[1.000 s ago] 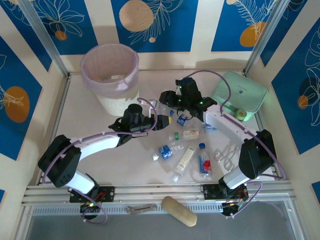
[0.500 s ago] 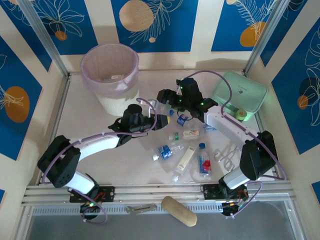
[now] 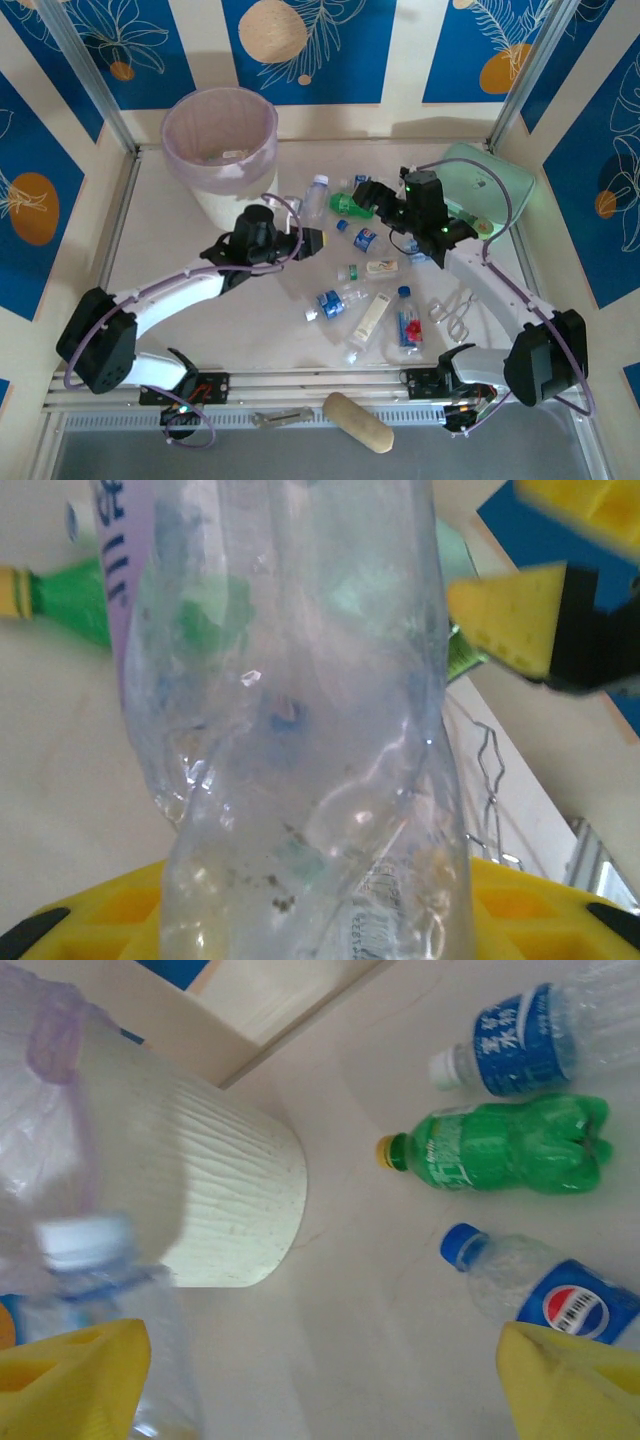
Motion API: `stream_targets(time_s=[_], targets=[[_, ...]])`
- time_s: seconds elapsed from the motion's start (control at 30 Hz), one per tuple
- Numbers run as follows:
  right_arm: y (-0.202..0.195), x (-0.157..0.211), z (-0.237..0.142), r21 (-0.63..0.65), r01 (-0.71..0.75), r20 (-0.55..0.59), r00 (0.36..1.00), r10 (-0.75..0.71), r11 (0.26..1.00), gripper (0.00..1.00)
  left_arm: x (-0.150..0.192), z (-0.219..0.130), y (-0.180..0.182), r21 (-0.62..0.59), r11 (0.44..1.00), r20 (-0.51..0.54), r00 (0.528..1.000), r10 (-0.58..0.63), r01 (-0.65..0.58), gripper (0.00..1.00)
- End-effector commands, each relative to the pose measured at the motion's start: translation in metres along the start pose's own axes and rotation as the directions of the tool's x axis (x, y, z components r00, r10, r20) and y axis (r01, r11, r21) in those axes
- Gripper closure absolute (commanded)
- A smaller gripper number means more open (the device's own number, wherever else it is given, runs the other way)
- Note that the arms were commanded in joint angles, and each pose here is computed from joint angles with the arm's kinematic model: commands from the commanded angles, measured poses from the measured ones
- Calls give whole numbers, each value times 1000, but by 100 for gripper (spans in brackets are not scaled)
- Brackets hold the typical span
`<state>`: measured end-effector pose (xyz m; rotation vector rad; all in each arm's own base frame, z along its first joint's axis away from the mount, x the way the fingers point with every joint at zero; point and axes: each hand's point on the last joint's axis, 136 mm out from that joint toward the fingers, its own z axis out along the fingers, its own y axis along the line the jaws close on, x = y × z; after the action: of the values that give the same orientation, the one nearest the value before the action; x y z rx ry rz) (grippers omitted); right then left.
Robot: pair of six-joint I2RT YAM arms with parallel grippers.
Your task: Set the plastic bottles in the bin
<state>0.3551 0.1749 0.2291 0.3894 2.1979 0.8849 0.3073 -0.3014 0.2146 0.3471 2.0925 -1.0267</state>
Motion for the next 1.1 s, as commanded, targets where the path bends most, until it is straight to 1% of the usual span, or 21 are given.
stream_targets(time_s=[0.0, 0.1, 0.23, 0.3, 0.4, 0.5, 0.6, 0.77, 0.97, 1.07], targets=[[-7, 1, -3, -2, -32, 14, 999, 32, 999, 8, -63, -29, -15, -36, 989, 98, 984, 146, -143, 52], [-8, 7, 0, -15, -41, -4, 999, 41, 999, 6, -108, -46, -22, -62, 977, 147, 966, 212, -205, 52], [-9, 14, 5, -26, -47, -31, 998, 46, 999, 2, -160, -62, -29, -78, 966, 197, 946, 258, -248, 50], [-10, 17, 8, -25, -51, -45, 998, 50, 998, 0, -185, -71, -26, -120, 955, 216, 932, 292, -272, 49], [-8, 20, 10, -35, -53, -63, 997, 50, 998, 1, -215, -83, -11, -193, 937, 242, 911, 334, -292, 49], [-8, 22, 11, -35, -44, -74, 996, 41, 998, 1, -235, -96, 15, -267, 923, 242, 908, 342, -277, 49], [-10, 24, 10, -26, -28, -83, 996, 25, 999, 1, -245, -106, 42, -345, 899, 205, 914, 351, -268, 49], [-9, 29, 9, -34, -1, -99, 995, -2, 999, 1, -244, -117, 86, -460, 852, 144, 926, 348, -249, 49], [-5, 30, 7, -37, 16, -99, 995, -19, 999, 1, -229, -116, 136, -542, 819, 71, 962, 265, -186, 49], [-5, 31, 7, -33, 16, -102, 995, -20, 999, 1, -220, -114, 153, -571, 805, 42, 973, 225, -161, 49]])
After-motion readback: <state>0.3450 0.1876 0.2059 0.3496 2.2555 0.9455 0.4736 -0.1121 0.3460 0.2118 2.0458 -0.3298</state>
